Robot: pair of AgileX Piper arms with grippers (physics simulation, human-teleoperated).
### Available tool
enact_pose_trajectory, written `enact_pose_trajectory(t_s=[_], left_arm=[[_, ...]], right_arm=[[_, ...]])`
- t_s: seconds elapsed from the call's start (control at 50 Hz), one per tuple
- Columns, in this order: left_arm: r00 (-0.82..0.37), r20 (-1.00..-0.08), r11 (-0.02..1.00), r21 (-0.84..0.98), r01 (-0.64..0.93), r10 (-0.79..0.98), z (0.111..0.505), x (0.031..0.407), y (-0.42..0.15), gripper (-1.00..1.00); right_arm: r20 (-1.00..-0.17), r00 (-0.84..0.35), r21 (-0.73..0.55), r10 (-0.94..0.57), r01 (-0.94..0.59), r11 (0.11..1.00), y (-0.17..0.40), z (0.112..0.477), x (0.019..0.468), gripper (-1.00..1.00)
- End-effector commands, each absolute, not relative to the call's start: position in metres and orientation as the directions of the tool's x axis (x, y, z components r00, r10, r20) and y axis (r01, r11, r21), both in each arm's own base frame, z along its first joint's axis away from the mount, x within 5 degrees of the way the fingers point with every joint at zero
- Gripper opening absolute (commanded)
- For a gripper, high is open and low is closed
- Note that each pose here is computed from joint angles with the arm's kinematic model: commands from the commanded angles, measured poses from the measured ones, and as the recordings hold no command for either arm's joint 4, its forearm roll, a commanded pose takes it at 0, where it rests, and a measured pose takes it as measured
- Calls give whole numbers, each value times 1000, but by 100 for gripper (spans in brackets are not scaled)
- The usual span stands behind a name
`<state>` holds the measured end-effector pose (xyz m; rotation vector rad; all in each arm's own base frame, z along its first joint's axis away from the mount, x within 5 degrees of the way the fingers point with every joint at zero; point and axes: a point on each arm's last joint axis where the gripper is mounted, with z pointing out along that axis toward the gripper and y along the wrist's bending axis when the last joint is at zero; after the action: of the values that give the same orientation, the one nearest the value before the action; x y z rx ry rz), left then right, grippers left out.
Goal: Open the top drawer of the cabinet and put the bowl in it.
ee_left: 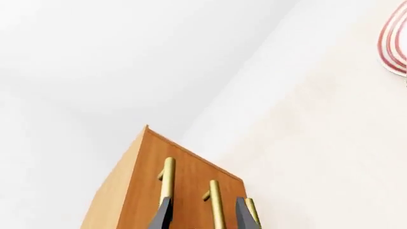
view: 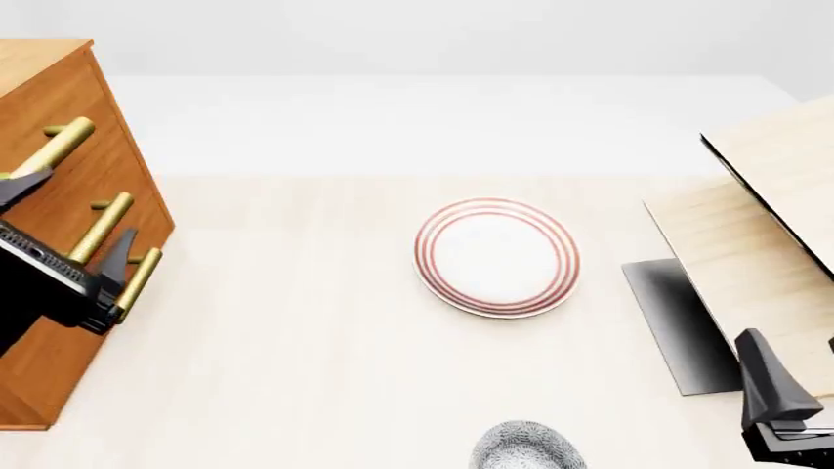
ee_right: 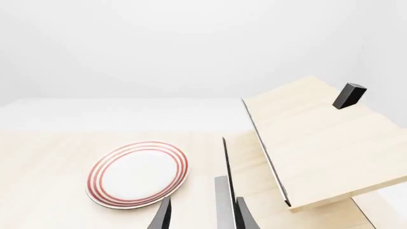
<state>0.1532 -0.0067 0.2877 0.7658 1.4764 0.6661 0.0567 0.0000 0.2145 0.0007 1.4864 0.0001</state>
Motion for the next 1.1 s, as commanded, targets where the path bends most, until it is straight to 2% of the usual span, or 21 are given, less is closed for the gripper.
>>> enact_pose_trajectory(t_s=[0.02,0.2,0.44,0.5,0.62,0.64,0.78,0.8,1.1], left_arm=[[-13,-487,487,872,43,873,278,162,-1,100],[-27,-372,373,927,42,928,263,172,2,100],[-28,-298,299,953,41,954,261,188,3,100],[-33,-241,242,970,38,970,250,193,4,100],[-37,-251,252,967,28,967,258,197,6,100],[-45,-220,221,975,24,974,252,199,8,100],[-57,-202,203,979,7,978,255,200,11,100],[-72,-171,171,985,-8,983,250,199,14,100],[-119,-124,122,992,-20,985,244,202,25,100]], right_arm=[[-996,85,0,0,0,1000,0,214,57,100],[-996,85,0,0,0,1000,0,214,57,100],[-996,85,0,0,0,1000,0,214,57,100],[-996,85,1,1,0,1000,0,214,57,100],[-996,85,0,0,0,1000,0,214,57,100],[-996,85,0,0,0,1000,0,214,57,100],[-996,85,0,0,0,1000,0,214,57,100],[-996,85,0,0,0,1000,0,214,57,100],[-996,85,0,0,0,1000,0,214,57,100]])
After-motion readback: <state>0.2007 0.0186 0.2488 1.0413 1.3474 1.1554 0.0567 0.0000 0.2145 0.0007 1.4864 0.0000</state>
